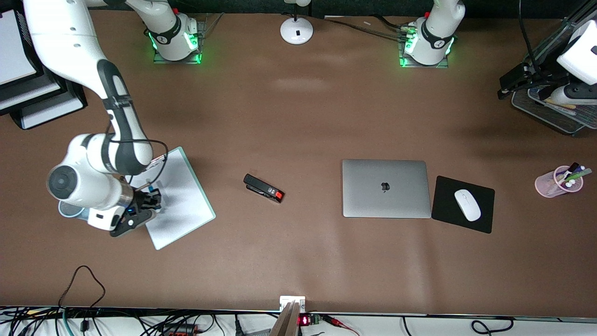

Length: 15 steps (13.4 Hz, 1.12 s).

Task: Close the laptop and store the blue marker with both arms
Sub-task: 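Lift the blue marker and carry it toward the mesh cup, then position the held marker above the light blue mesh cup with the right gripper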

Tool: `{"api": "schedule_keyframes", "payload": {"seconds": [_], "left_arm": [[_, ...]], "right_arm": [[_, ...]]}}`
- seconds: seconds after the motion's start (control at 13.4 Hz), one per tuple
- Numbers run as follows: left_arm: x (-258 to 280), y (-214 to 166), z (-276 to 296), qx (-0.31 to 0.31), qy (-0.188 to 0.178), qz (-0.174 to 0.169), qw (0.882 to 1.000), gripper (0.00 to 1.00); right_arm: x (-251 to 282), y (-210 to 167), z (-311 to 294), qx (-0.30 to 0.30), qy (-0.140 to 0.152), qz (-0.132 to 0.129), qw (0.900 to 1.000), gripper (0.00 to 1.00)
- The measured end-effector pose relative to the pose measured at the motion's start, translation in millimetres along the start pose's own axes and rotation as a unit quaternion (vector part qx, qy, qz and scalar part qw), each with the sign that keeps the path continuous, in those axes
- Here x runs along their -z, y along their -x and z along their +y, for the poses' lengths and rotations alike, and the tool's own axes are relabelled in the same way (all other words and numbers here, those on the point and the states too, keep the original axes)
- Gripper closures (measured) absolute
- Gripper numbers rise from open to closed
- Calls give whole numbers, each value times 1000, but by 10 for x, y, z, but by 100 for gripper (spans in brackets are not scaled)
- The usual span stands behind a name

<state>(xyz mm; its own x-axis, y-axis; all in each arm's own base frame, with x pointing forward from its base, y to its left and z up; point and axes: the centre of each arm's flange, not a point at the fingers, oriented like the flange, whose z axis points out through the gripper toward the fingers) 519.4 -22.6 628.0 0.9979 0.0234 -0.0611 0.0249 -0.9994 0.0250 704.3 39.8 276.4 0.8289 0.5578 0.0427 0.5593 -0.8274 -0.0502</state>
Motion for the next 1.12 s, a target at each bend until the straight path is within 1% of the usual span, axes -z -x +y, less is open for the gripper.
{"api": "schedule_keyframes", "payload": {"seconds": [0.07, 0.15, 0.22, 0.37, 0.45, 0.6, 0.67, 0.75, 0.82, 0.97, 1.12], "left_arm": [[-13, -15, -7, 1, 0, 0, 1000, 0], [-23, -25, -12, 1, 0, 0, 1000, 0], [-27, -30, -13, 1, 1, 0, 1000, 0], [-28, -30, -13, 1, 1, 0, 1000, 0], [-27, -30, -13, 1, 1, 0, 1000, 0], [-26, -30, -13, 1, 1, 0, 1000, 0], [-25, -30, -13, 1, 1, 0, 1000, 0], [-25, -30, -12, 1, 1, 0, 1000, 0], [-25, -30, -12, 1, 1, 0, 1000, 0], [-25, -30, -11, 1, 1, 0, 1000, 0], [-26, -30, -10, 1, 1, 0, 1000, 0]], "right_arm": [[172, 60, 109, 30, 3, 9, 1000, 83], [336, 148, 232, 55, -4, 20, 998, 83], [489, 252, 348, 74, -20, 35, 996, 83], [762, 505, 562, 111, -66, 69, 989, 83], [854, 622, 649, 132, -81, 78, 985, 83], [993, 788, 758, 185, -100, 84, 974, 83], [1079, 830, 797, 219, -106, 92, 966, 83], [1171, 865, 829, 257, -114, 103, 954, 83], [1251, 913, 860, 298, -124, 113, 940, 83], [1298, 1059, 922, 378, -144, 124, 906, 83], [1276, 1163, 934, 432, -165, 141, 875, 83]]}}
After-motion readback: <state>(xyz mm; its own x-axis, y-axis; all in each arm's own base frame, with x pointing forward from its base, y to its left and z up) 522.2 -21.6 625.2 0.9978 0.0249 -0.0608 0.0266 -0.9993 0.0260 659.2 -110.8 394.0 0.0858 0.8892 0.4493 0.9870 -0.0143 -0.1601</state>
